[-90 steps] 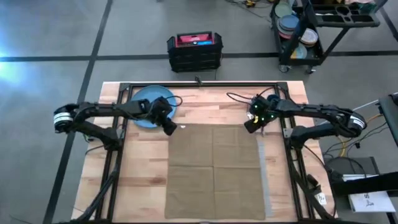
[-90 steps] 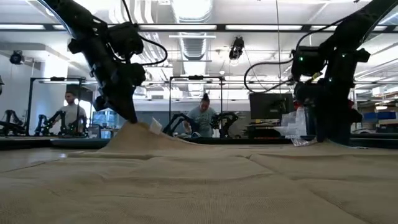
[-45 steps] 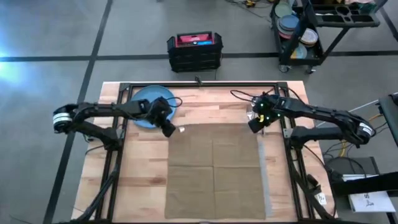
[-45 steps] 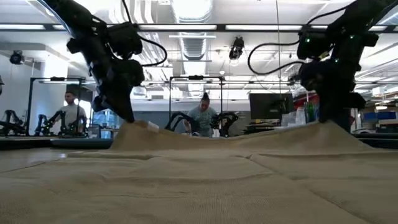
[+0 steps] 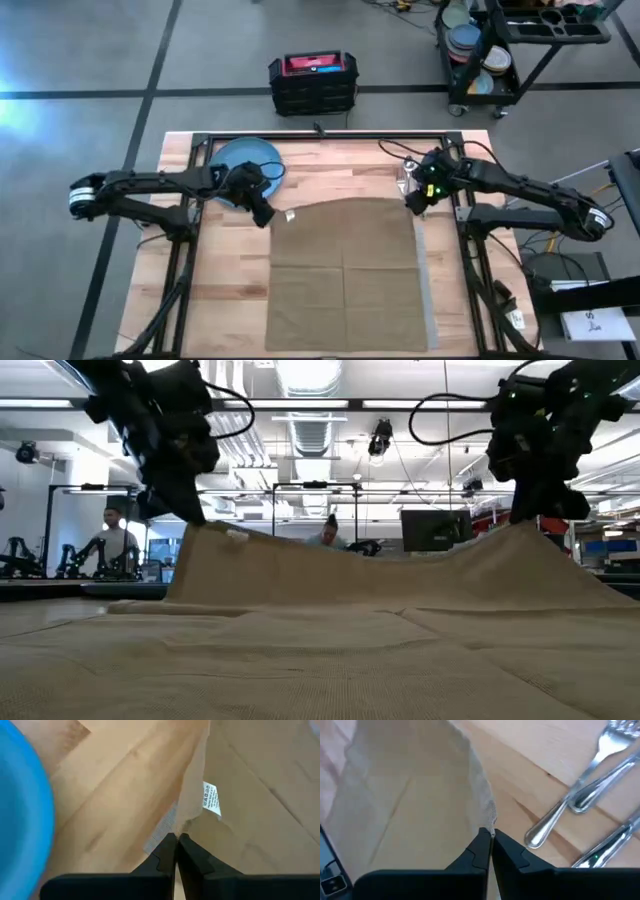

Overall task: Set table place
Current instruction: Fold the brown table napkin

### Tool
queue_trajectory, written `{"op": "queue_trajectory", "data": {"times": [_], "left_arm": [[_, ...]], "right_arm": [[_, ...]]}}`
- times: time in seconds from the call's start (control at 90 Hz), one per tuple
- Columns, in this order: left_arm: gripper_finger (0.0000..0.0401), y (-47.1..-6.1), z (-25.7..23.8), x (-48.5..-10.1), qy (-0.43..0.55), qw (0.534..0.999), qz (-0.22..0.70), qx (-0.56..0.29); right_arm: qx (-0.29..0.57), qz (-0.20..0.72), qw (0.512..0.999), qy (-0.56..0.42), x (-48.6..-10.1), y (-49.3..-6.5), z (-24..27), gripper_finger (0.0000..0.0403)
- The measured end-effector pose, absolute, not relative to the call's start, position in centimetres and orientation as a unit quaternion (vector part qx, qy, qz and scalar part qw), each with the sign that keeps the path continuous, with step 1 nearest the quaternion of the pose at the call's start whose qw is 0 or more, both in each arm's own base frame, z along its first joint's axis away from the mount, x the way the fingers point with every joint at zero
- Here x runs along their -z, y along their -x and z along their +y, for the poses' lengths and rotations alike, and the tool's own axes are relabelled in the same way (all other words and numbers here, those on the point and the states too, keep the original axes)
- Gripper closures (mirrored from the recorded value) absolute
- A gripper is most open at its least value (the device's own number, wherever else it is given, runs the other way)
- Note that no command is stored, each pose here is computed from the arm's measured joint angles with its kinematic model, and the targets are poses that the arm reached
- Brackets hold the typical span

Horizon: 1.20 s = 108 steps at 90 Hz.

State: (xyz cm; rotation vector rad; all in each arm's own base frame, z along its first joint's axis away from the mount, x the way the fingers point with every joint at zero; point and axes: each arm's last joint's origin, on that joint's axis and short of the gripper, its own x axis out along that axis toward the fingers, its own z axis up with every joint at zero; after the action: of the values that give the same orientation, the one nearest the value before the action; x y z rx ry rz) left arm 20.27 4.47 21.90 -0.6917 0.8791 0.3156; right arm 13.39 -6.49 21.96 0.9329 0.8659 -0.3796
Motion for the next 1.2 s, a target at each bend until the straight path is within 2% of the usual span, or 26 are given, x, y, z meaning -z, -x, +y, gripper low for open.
{"op": "queue_trajectory", "data": {"times": [0.267, 0.667, 1.2], "left_arm": [[0.0401, -20.4, 2.6, -22.5, 0.334, 0.841, 0.408, -0.12], [0.0401, -20.4, 0.7, -24.5, 0.358, 0.866, 0.342, -0.071], [0.0401, -20.0, -0.1, -25.0, 0.362, 0.868, 0.33, -0.076]], "right_arm": [[0.154, 0.373, 0.81, -0.424, -23.1, -13.1, -5.1, 0.0403], [0.131, 0.332, 0.831, -0.428, -24.5, -11.9, -3.3, 0.0403], [0.091, 0.303, 0.851, -0.42, -26.2, -11.3, -1.2, 0.0403]]}}
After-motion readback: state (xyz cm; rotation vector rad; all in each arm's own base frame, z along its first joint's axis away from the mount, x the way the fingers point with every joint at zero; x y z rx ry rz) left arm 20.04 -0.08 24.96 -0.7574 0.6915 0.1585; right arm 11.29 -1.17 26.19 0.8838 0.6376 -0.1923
